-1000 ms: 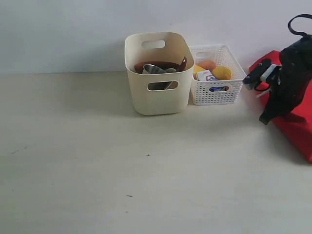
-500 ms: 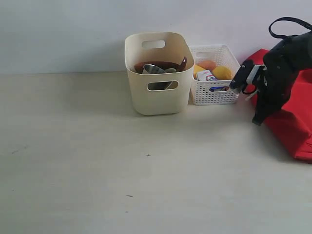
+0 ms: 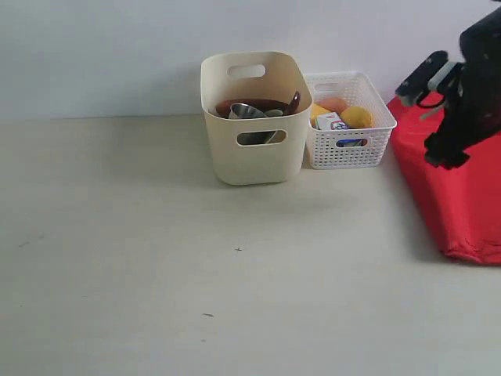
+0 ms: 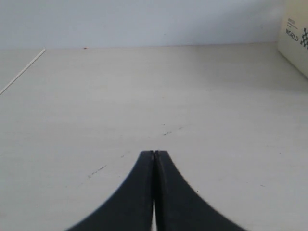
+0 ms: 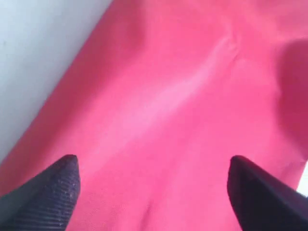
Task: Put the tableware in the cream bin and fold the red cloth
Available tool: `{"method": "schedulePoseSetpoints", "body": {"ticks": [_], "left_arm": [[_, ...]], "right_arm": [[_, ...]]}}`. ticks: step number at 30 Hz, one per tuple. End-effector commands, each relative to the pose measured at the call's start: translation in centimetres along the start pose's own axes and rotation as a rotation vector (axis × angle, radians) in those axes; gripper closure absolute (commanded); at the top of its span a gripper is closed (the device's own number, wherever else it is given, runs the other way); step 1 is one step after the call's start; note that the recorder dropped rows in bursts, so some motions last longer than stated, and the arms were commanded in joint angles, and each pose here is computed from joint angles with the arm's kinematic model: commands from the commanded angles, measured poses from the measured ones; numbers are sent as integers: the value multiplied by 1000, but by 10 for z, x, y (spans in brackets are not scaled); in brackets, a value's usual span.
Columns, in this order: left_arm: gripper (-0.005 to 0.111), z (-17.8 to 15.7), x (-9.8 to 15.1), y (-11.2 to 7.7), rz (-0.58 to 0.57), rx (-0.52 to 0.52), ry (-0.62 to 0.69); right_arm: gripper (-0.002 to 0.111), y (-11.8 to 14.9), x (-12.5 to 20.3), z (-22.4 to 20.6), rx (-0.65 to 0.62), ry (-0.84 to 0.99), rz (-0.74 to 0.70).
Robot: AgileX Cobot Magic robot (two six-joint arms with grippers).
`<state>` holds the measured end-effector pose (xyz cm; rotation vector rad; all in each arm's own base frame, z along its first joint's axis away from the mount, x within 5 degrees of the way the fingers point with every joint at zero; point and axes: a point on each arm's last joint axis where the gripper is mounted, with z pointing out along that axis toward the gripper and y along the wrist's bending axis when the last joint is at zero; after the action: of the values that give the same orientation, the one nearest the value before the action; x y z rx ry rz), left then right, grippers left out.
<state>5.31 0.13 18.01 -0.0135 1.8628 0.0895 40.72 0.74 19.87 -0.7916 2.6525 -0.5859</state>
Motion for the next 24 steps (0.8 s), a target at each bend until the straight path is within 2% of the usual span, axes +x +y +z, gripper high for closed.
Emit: {"method": "schedulePoseSetpoints", "body": {"ticks": [1,6,8,9,12,16,22,24], "left_arm": [[107,0,0,0,3,3,-16],[107,0,0,0,3,3,-16],[107,0,0,0,3,3,-16],[107,0,0,0,3,3,-16],[107,0,0,0,3,3,-16],[107,0,0,0,3,3,-16],[107,0,0,0,3,3,-16],[107,0,0,0,3,3,-16]], "right_arm": [[28,-34,18,-28,-7,-53,152],[28,-70,52,-22,-35,-32,406],[28,-82,69,-14,-78,-16,529],[29,-89,84,-3,-138,15,609],[34,-87,97,14,-227,76,639],[60,-77,99,36,-291,131,619],[108,-59,100,74,-347,215,594],[108,-56,100,86,-342,207,595]]}}
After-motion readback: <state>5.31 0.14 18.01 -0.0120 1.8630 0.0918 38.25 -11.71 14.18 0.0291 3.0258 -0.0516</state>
